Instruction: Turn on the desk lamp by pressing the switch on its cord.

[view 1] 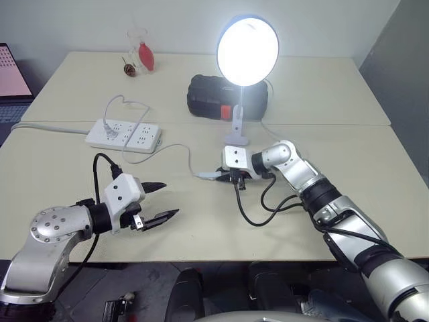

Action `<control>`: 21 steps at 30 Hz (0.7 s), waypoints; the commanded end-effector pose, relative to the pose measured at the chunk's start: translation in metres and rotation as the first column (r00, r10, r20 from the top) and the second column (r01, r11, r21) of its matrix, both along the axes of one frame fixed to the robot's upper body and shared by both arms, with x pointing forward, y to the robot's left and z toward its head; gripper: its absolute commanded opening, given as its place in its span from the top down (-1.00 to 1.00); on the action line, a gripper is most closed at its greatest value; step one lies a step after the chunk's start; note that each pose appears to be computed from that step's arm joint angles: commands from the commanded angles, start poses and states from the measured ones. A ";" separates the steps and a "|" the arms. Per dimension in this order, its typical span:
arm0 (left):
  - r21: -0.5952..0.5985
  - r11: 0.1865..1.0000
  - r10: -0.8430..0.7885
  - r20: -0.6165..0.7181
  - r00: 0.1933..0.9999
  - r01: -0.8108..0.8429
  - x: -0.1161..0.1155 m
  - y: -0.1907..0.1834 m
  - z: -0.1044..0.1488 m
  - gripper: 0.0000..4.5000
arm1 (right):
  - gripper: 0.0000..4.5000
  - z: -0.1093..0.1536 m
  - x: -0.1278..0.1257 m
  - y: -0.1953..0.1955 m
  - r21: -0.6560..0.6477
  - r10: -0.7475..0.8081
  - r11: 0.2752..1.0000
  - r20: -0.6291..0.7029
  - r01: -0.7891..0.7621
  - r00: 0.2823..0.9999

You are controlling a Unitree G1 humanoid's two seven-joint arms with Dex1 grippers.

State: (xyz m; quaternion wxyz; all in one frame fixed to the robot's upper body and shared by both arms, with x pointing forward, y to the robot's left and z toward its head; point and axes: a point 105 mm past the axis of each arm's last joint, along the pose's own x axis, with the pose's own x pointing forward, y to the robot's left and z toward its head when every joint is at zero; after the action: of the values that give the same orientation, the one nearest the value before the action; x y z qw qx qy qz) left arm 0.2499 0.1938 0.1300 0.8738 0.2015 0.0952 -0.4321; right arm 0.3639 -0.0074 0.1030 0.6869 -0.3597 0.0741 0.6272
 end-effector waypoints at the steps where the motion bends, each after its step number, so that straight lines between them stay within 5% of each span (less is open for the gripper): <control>1: -0.022 0.999 0.046 0.053 0.998 -0.045 0.006 0.001 0.014 -0.66 | -0.01 0.019 0.000 -0.003 0.064 -0.002 0.998 0.029 0.000 1.000; 11: 0.001 0.995 0.097 0.028 0.995 -0.098 0.011 0.005 0.010 -0.66 | -0.99 0.054 -0.029 -0.039 0.140 -0.012 0.990 0.043 0.006 0.999; 21: 0.018 0.992 0.122 0.021 0.992 -0.122 0.006 0.013 0.012 -0.66 | -0.99 0.075 -0.050 -0.085 0.262 -0.111 0.961 0.077 0.087 0.991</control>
State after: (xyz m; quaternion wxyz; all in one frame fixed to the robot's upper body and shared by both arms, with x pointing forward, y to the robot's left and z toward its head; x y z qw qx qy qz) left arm 0.2588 0.2064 0.1305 0.8989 0.1933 0.1170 -0.3755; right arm 0.3185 -0.0856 0.1584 0.7537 -0.2878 0.0154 0.5907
